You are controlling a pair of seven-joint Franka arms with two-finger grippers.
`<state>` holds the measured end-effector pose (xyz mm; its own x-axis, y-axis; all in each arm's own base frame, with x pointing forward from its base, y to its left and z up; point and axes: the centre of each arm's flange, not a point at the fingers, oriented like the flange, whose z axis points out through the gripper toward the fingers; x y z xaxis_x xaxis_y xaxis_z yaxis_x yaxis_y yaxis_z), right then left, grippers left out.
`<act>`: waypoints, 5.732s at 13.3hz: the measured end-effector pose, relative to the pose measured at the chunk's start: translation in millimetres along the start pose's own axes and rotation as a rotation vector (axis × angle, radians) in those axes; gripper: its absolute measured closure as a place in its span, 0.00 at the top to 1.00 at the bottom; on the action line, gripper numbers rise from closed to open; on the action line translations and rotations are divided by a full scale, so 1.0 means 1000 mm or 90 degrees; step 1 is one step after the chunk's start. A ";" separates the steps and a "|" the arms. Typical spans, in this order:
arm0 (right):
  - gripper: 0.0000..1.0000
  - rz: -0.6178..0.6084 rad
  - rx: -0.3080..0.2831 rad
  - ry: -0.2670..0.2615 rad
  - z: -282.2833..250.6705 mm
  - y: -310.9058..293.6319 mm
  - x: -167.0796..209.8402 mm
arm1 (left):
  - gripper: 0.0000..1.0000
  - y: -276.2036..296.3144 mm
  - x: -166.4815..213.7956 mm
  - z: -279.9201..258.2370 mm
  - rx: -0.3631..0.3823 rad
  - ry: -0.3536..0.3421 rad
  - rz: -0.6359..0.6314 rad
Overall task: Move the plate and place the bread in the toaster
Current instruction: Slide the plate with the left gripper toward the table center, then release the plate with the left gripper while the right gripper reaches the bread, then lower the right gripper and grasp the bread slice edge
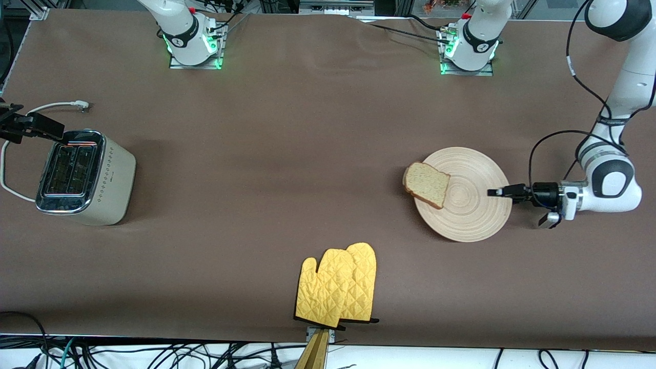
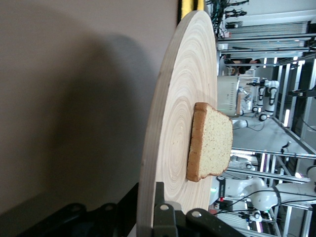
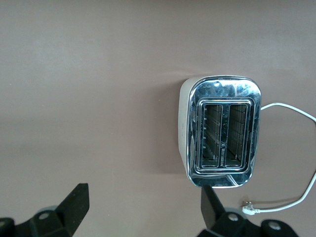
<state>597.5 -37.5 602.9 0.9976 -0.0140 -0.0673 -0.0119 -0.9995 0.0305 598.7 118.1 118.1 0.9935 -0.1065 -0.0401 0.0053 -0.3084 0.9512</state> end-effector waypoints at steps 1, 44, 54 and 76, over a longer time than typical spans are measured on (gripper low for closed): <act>1.00 0.000 0.000 0.000 0.000 0.000 0.000 | 0.14 0.006 0.008 0.019 -0.008 0.000 0.000; 1.00 -0.025 0.138 -0.070 0.046 -0.050 0.011 | 1.00 0.127 -0.012 0.246 0.136 0.197 -0.064; 1.00 0.159 0.347 -0.160 0.229 -0.137 0.029 | 1.00 0.256 -0.020 0.050 0.564 0.083 -0.090; 1.00 0.155 0.455 -0.102 0.411 -0.253 -0.042 | 1.00 0.503 -0.028 -0.038 0.786 0.048 -0.167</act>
<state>530.6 203.7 187.9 0.9400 -0.1855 -0.2864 -0.3248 -0.7437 -0.5844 577.7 2.1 609.8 0.9828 0.1336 -0.1274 0.1343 -0.9909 -0.0030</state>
